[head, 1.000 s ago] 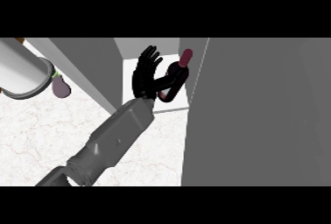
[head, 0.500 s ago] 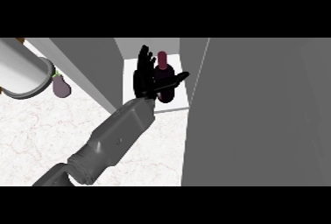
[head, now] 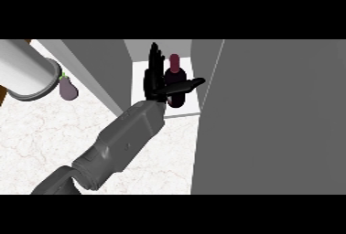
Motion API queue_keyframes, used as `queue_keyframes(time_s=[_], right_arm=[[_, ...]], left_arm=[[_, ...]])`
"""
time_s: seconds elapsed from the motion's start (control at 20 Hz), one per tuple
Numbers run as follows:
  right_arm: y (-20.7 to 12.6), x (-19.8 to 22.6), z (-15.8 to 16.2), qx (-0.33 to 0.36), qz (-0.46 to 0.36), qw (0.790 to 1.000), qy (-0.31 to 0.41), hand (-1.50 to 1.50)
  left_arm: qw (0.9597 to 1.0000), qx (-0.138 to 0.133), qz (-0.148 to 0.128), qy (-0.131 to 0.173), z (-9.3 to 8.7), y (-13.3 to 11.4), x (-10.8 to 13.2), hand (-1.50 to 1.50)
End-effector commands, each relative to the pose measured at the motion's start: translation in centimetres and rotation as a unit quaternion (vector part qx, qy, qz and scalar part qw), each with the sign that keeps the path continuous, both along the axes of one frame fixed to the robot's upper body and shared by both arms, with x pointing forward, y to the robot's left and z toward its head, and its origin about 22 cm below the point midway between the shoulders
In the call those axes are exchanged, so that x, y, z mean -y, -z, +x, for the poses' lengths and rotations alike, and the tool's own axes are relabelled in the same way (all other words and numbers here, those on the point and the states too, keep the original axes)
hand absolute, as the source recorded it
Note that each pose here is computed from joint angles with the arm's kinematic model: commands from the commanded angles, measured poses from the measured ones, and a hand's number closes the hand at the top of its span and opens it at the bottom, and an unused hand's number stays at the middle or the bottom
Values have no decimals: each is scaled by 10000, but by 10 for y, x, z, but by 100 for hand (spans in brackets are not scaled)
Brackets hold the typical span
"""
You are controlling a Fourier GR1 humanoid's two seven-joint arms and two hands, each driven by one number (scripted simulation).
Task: Pick up the wine, place it into the cabinet and close the cabinet
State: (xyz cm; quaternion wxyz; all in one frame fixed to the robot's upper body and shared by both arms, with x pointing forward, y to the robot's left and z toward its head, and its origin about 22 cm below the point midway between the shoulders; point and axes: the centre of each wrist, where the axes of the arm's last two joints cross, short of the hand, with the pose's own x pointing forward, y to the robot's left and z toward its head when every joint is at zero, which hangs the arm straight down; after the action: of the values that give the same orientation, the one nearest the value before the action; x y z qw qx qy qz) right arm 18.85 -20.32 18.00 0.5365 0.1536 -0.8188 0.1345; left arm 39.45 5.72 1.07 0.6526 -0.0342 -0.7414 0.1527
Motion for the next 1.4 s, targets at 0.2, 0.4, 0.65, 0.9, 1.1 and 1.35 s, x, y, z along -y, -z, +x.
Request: queue_keyframes(time_s=[0.2,0.4,0.65,0.9,1.1,1.35], right_arm=[[7,-8,5,-145,78,9999,32,-150],[-9,-1,-2,-31,-116,9999,2,-150],[6,-5,-2,-133,29,9998,125,-150],[1,13,-2,-166,-55,9998,128,-150],[-7,1,-8,-205,-38,9991,367,-150],[-9,-6,-13,-285,28,9989,378,-150]], left_arm=[[9993,310,-188,53,-7,-12,18,-150],[9988,284,-319,228,-11,2,11,-150],[9971,404,-427,477,-22,-10,32,-150],[9967,420,-353,601,-32,7,27,-150],[9963,487,-254,658,-47,18,29,-150],[9948,636,-203,774,-58,41,17,-150]])
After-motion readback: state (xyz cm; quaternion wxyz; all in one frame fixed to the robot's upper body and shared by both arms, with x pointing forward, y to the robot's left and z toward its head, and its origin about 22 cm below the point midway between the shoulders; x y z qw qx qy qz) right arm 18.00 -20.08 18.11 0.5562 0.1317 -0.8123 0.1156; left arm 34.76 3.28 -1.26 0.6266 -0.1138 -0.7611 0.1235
